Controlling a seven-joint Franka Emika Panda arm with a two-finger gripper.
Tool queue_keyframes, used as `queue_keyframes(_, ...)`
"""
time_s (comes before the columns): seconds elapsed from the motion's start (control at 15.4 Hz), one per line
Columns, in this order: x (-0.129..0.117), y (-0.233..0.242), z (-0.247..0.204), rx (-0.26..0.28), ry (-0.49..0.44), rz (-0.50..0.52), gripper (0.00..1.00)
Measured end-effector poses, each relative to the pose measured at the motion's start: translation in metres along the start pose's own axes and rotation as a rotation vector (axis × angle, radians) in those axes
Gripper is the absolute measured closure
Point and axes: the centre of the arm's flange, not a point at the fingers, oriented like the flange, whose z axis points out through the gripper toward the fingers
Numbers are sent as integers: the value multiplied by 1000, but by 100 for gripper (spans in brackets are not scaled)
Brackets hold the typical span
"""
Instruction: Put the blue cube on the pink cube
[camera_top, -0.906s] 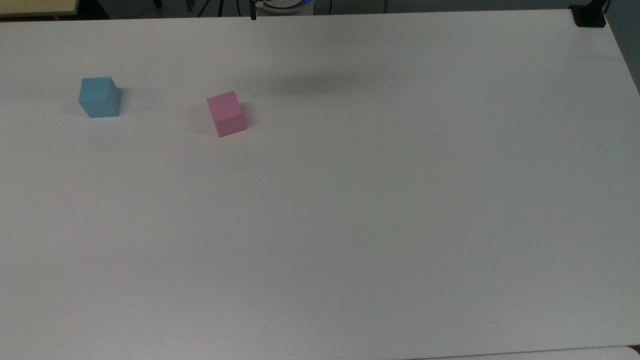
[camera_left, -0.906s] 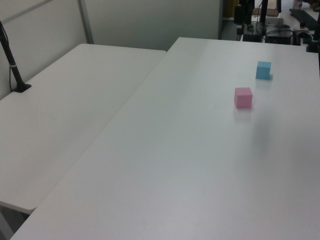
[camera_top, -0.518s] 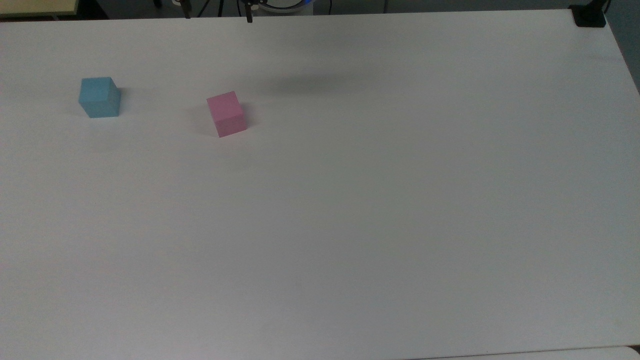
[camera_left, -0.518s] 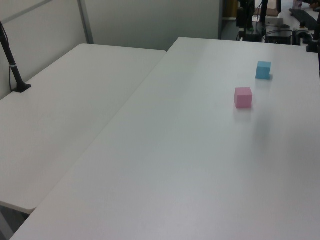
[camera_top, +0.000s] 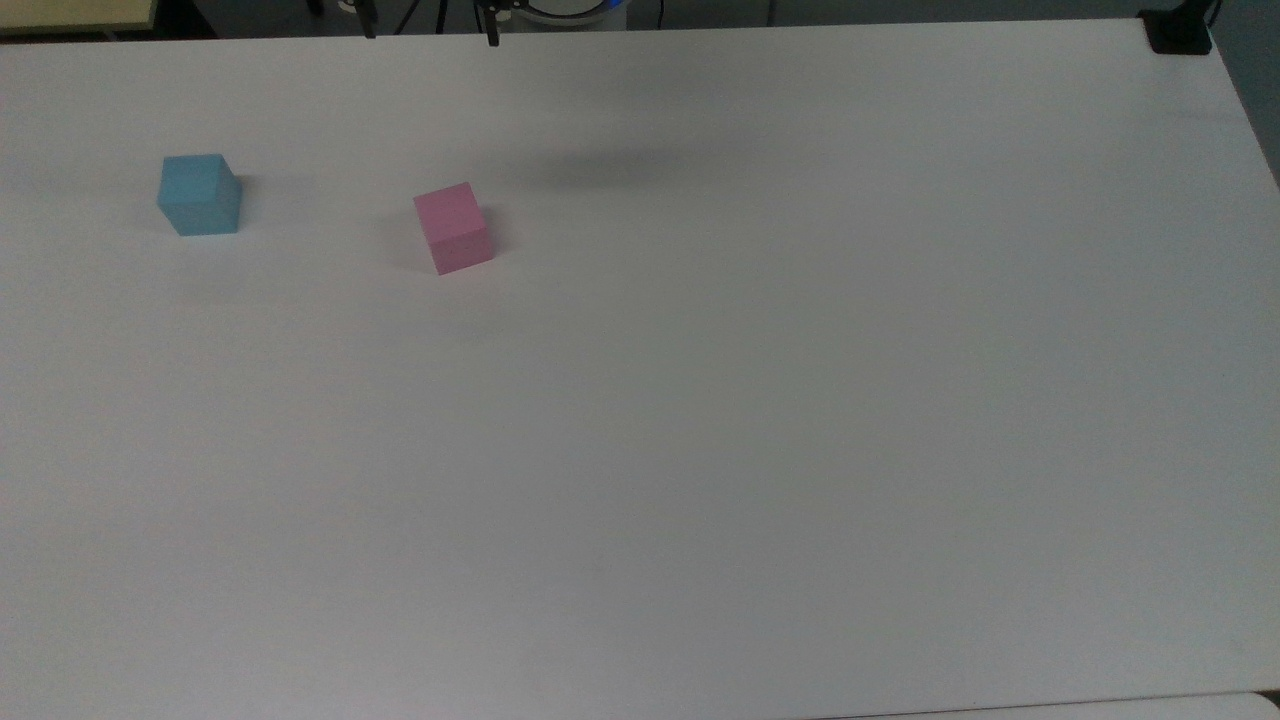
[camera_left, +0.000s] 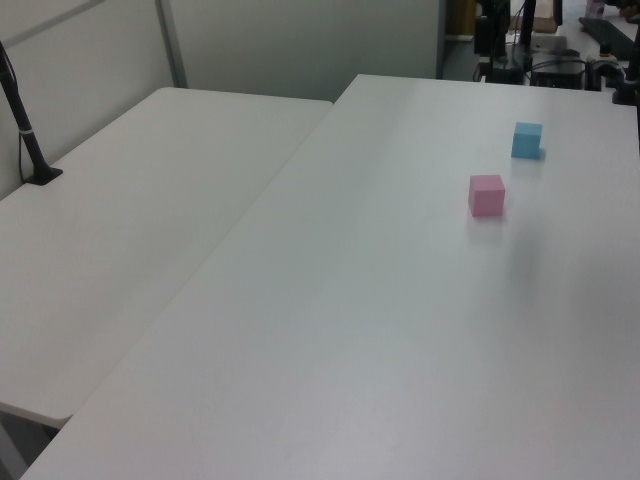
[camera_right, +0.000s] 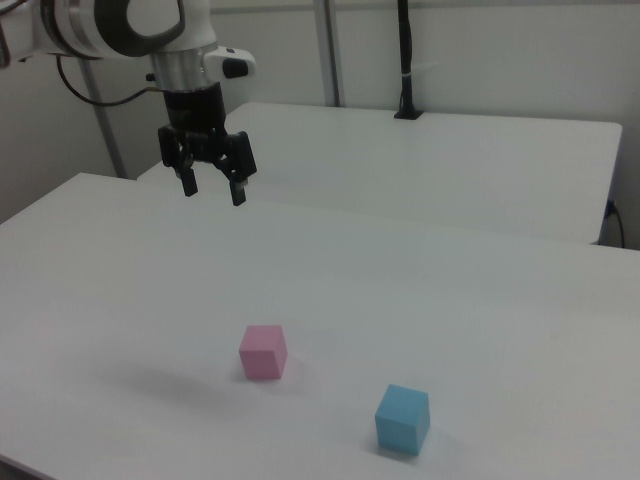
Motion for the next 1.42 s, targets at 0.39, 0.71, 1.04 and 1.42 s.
queue_keyframes(0.39, 1, 88, 44, -3, 37, -20, 0)
queue_keyframes(0.71, -14, 164, 106, -69, 20, -20, 0)
queue_keyframes(1.04, -36, 220, 164, -112, -18, -17, 0)
queue_keyframes(1.42, -34, 268, 247, -146, -102, -70, 0)
